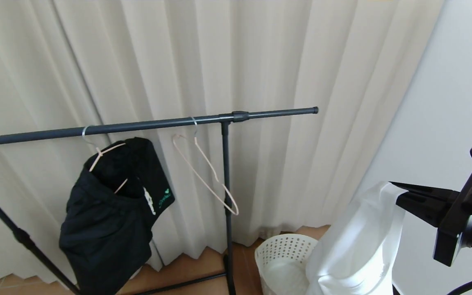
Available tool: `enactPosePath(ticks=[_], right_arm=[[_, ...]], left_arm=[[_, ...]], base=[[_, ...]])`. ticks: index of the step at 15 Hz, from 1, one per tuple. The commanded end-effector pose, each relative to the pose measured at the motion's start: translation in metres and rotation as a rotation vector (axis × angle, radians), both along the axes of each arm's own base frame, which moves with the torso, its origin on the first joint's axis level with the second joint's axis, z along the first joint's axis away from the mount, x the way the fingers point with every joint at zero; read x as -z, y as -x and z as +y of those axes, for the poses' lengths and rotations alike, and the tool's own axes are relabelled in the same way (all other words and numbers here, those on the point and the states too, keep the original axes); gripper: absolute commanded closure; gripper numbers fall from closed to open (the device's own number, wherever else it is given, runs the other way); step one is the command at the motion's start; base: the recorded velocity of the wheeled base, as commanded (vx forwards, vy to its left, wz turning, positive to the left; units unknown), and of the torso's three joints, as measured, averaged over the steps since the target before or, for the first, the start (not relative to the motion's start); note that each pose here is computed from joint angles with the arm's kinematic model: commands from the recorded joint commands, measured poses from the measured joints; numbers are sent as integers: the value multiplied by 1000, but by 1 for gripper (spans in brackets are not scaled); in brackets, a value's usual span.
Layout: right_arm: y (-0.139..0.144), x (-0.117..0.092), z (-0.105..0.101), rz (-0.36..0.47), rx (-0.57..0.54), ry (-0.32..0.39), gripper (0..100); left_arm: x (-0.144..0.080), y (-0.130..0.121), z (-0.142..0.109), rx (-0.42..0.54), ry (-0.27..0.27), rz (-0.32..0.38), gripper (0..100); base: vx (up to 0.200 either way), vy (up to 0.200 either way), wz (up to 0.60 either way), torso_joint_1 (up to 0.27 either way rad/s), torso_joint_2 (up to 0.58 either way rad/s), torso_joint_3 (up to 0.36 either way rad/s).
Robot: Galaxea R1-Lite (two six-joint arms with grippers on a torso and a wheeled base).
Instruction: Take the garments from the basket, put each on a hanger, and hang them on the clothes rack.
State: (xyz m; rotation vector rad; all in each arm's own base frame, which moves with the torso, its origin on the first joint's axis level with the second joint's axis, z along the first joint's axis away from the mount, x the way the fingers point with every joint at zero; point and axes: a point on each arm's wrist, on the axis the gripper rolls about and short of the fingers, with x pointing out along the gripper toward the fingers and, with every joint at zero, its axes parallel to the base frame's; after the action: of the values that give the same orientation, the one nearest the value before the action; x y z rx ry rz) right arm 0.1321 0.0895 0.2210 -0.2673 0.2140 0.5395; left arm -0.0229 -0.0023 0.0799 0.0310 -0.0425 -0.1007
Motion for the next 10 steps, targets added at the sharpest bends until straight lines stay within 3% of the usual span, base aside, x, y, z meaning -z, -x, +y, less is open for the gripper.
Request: enactPosePath(ticks=[1,3,8,10], right_arm=[[0,0,0,0,0,2,100],[0,0,0,-2,1,1,100],[0,0,0,-2,1,1,100],[0,1,0,0,1,4,100]], left_arm=[[0,0,0,0,0,0,0],[0,0,0,-1,3,-2,0],[0,0,0,-1,3,-2,0],[0,0,0,-1,3,0,0]], base=[[0,0,600,-2,-2,2],[0,0,300,1,-1,4],[-200,0,0,3,2,4],[0,200,0,-10,2,2]])
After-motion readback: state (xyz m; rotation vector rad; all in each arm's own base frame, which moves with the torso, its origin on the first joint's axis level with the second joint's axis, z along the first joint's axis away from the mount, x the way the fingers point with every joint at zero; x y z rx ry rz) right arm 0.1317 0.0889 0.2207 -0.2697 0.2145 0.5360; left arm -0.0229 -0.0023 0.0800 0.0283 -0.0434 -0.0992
